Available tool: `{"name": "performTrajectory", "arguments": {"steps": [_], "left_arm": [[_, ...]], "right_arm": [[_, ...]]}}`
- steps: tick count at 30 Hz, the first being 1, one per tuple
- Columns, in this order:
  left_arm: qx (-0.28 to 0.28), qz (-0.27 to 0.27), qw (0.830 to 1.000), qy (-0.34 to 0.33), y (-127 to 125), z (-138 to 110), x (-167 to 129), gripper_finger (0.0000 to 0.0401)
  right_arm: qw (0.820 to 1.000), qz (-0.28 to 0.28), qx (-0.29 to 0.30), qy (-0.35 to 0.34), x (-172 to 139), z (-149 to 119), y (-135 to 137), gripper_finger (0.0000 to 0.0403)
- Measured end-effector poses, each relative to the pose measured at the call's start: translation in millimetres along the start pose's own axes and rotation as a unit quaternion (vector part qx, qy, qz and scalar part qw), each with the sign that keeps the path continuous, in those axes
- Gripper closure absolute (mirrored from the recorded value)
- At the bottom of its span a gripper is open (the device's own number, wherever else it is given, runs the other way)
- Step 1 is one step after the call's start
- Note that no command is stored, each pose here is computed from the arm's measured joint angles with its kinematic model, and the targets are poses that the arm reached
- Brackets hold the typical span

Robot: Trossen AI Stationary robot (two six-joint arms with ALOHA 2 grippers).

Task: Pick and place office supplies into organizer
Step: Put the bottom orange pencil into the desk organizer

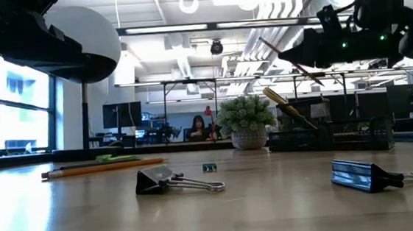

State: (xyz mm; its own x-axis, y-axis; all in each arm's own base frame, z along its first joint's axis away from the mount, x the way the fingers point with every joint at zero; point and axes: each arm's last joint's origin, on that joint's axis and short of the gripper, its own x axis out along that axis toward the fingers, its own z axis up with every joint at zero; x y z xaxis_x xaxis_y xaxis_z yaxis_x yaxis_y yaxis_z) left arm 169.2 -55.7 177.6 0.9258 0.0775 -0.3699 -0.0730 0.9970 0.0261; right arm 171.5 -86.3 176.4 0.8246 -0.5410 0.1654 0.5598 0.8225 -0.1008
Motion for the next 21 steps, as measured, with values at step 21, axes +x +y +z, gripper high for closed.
{"name": "performTrajectory", "arguments": {"steps": [21], "left_arm": [[0.0,0.0,1.0,0.004,0.1,-0.9,0.0,0.04]], "right_arm": [[1.0,0.002,0.017,0.013,20.9,-34.5,-8.1,0.0383]]}}
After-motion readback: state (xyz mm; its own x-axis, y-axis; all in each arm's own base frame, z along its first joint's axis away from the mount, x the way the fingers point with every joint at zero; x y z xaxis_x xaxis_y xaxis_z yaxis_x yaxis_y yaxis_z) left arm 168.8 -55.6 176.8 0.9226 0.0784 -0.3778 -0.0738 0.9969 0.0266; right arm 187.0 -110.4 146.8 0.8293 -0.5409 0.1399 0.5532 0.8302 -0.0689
